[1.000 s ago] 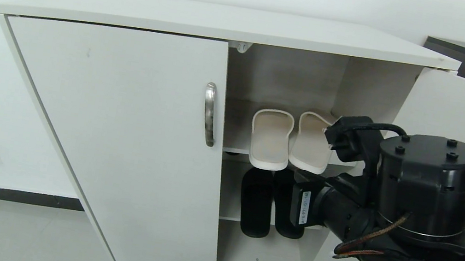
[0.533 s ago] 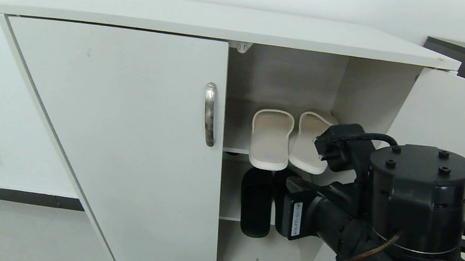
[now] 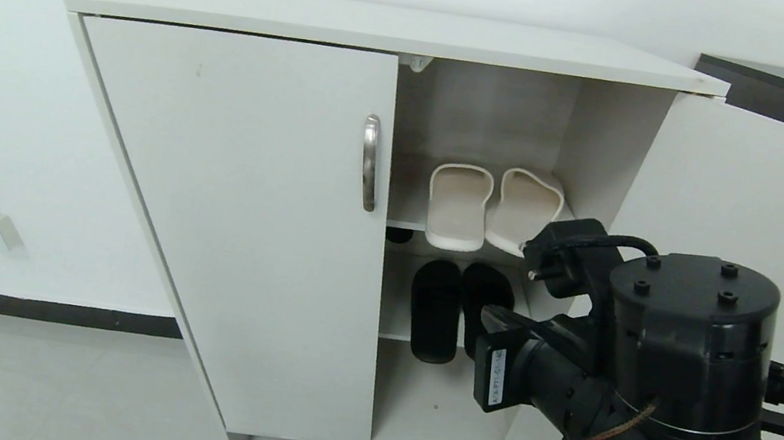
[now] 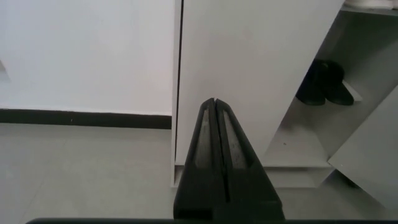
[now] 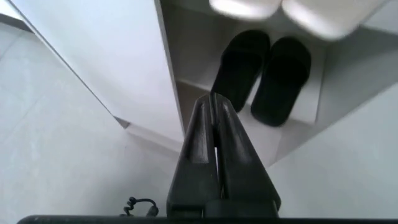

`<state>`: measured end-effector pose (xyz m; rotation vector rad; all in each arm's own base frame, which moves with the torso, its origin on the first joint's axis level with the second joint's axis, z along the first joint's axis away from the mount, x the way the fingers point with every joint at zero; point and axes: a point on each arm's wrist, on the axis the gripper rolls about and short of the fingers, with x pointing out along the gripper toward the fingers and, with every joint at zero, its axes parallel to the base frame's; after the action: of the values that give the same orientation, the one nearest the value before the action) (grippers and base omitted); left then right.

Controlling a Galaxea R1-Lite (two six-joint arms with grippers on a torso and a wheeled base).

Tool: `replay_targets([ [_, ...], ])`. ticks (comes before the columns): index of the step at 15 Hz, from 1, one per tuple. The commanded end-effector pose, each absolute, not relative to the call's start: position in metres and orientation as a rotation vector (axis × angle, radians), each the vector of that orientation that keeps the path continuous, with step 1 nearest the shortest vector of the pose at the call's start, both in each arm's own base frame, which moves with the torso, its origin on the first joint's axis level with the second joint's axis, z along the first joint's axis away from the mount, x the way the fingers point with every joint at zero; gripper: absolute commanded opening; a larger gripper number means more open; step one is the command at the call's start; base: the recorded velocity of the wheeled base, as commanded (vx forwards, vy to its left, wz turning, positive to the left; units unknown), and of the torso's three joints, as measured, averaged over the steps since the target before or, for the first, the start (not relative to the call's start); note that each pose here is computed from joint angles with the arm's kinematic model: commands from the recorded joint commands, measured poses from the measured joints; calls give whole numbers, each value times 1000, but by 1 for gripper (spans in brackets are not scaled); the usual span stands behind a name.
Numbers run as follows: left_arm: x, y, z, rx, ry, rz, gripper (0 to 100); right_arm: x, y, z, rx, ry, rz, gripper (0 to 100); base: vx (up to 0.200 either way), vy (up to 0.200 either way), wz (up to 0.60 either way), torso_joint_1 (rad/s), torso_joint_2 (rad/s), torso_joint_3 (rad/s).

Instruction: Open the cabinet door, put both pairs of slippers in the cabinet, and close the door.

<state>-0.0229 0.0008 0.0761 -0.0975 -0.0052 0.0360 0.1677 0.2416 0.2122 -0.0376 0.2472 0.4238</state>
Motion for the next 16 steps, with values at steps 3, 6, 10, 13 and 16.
replay_targets([
  [3, -23, 1, 76, -100, -3, 37, 0, 169, 245, 206, -47, 262, 419, 0, -200, 0, 0, 1, -1, -1],
  [6, -23, 1, 76, -98, -3, 37, 0, 173, 245, 200, -57, 280, 414, 0, -200, 0, 0, 2, 1, 7],
  [10, -23, 1, 76, -101, -3, 37, 0, 186, 251, 185, -56, 276, 394, 0, -150, 0, 0, -2, 2, 4],
  [13, -23, 1, 76, -100, -5, 37, 0, 189, 250, 178, -66, 280, 387, 0, 0, 0, 0, 0, 0, 0],
  [16, -23, 1, 76, -101, -3, 38, 0, 188, 249, 175, -73, 290, 397, 0, 0, 0, 0, 0, 0, 0],
])
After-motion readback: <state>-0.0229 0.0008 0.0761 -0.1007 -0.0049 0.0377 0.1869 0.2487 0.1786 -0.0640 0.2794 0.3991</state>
